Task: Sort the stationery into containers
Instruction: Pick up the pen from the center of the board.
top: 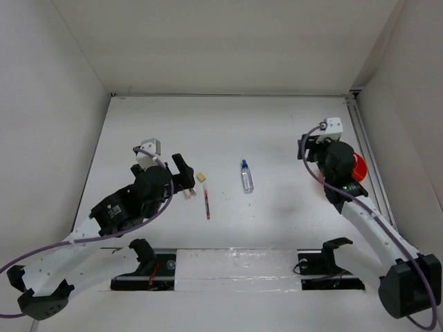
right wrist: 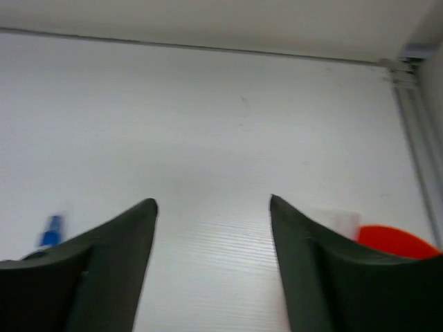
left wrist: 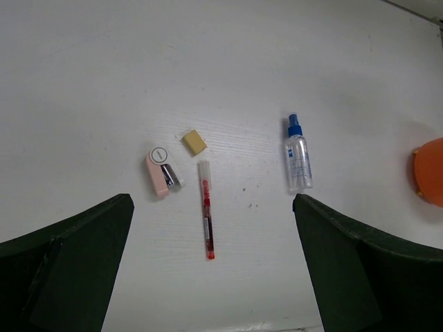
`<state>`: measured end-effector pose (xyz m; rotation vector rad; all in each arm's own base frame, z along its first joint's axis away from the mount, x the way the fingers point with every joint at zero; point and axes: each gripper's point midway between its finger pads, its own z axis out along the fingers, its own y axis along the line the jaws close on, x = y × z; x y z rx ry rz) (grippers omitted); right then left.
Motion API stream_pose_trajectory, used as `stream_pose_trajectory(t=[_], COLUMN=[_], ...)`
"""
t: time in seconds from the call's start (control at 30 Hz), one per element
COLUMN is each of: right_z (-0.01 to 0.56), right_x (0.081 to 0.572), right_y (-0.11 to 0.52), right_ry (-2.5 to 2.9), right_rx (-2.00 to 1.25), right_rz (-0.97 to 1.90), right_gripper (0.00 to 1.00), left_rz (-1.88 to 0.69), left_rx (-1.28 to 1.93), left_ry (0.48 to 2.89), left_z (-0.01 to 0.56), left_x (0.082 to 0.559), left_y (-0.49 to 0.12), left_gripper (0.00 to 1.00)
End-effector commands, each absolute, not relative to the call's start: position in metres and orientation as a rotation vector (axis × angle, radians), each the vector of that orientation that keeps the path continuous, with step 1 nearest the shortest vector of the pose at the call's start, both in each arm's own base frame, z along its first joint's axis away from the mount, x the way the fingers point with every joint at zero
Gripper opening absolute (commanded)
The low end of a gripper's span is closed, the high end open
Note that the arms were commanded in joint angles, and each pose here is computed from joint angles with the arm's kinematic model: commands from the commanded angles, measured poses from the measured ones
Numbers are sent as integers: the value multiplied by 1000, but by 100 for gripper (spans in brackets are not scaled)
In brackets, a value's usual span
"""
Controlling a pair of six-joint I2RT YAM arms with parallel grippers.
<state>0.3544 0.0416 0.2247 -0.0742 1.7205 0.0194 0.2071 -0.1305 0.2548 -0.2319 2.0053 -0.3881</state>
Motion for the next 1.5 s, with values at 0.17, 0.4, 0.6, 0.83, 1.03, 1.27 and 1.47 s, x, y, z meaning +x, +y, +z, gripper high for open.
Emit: stream_pose_trajectory(t=[0.17, 0.4, 0.6, 0.83, 1.03, 1.27, 1.47], right_z=[237, 209, 181, 163, 118, 109, 110], right_x=[324, 332, 318, 292, 264, 254, 259], right_y=[216, 329, 392, 393, 406, 412, 410], right_ry=[1793, 2032, 2025, 2077, 2241, 2228, 2217], right_rx=[-190, -142, -391, -265, -207, -226, -248], right_rz=[273, 264, 526, 229, 198, 228, 278], right_gripper=[100, 100, 100, 100, 100, 100, 93], left_rz=[-251, -276, -276, -292, -300, -309, -326], left_rx=[-433, -505, -518, -480, -449, -453, -460], left_ry=[1966, 1915, 1906, 1909, 1917, 1910, 1897], left_z=[256, 267, 266, 269, 267, 269, 273], left_x=[213, 208, 206, 207, 208, 207, 205], left_y=[-102, -89, -84, -89, -93, -92, -90], left_gripper=[100, 100, 100, 100, 100, 100, 100])
